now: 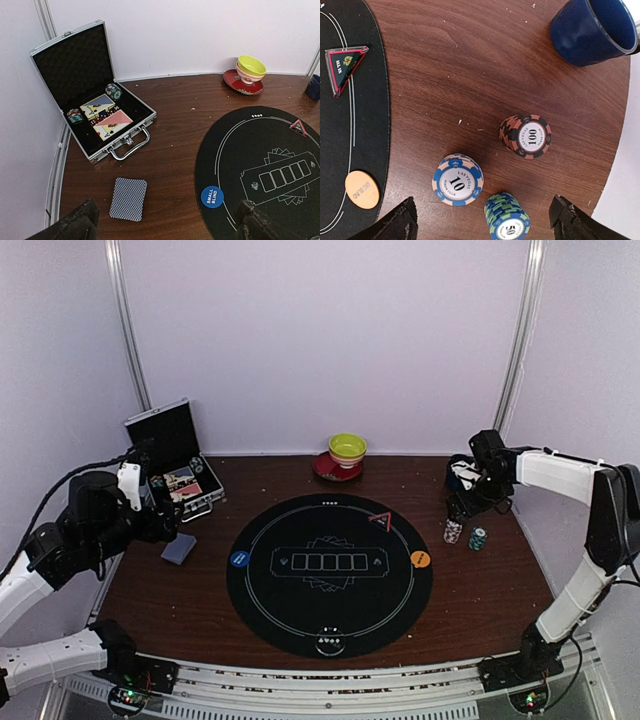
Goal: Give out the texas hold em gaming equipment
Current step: Pick up the pile of poker chips from the pile of poker chips.
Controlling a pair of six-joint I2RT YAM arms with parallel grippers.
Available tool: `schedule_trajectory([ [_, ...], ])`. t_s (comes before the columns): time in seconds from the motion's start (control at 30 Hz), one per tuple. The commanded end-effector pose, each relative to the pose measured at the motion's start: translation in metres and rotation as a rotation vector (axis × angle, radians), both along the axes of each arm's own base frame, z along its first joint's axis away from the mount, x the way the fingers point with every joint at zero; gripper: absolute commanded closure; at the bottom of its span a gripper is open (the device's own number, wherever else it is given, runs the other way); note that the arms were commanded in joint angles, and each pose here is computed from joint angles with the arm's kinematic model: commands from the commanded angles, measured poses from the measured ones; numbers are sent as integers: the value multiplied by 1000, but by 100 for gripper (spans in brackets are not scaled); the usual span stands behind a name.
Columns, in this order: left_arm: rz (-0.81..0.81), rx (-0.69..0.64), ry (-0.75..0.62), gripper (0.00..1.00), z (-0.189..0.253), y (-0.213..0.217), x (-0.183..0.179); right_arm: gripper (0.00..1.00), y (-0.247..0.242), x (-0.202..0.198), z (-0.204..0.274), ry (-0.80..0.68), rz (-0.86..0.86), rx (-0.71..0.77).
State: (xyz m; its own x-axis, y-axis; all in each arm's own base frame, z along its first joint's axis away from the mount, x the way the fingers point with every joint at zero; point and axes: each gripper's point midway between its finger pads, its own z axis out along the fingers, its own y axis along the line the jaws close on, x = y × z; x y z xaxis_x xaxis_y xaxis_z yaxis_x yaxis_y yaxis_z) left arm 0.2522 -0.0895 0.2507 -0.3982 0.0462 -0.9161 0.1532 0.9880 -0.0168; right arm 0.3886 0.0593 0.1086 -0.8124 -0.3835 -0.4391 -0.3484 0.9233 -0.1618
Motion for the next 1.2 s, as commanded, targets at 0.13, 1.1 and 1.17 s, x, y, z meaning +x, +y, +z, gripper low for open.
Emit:
schedule_trajectory([
  [0.13,-3,-33,-43,2,9,1,5,11,6,4,-23,53,1,25],
  [1.1,8,-45,-38,2,8,5,8,27,20,9,-45,69,4,24],
  [1.17,11,-45,-38,2,8,6,8,28,22,8,-44,68,11,24],
])
